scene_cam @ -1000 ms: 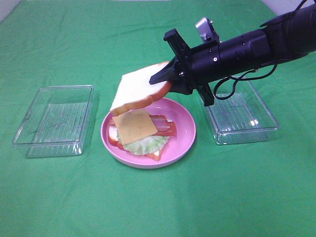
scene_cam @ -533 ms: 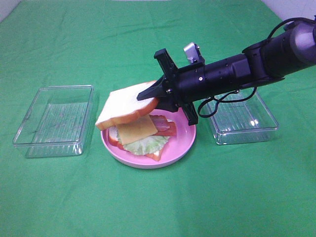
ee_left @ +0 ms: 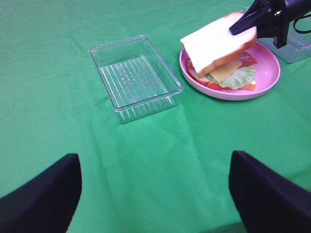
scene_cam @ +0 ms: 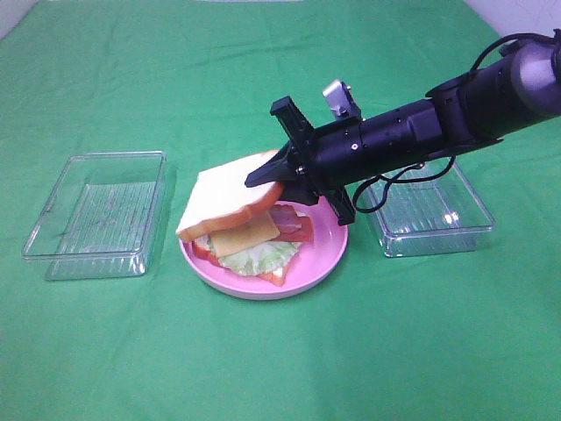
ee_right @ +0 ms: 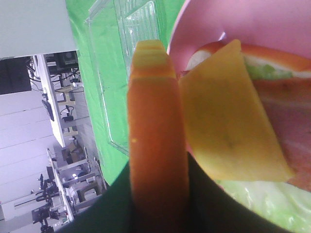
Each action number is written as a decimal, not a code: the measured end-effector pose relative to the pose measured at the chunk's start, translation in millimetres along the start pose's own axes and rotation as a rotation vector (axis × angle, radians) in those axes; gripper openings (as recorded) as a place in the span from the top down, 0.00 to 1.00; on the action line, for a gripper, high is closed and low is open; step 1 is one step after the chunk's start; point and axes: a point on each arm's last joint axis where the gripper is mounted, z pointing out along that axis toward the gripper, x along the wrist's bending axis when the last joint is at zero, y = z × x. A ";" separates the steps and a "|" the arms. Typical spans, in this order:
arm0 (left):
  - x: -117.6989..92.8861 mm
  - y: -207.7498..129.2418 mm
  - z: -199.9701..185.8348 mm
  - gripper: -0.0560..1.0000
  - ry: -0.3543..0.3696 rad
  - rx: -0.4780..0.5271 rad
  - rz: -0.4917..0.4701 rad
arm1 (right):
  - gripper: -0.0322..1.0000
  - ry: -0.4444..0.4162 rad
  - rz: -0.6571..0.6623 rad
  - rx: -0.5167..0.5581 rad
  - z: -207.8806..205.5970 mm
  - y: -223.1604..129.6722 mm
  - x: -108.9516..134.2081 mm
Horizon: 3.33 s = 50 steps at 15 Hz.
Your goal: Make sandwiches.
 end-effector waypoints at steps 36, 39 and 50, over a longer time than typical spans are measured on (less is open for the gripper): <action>-3.9 -0.5 0.0 0.21 -0.043 0.004 0.044 | 0.26 -0.663 -0.965 -0.295 -269.2 -286.2 -4.2; -4.0 -0.5 0.0 0.21 -0.044 0.004 0.051 | 0.26 -0.624 -1.098 -0.404 -280.2 -308.9 -12.4; -5.1 -0.7 -0.7 0.21 0.119 -0.003 -0.030 | 0.26 -0.650 -1.053 -0.463 -280.8 -310.7 -13.3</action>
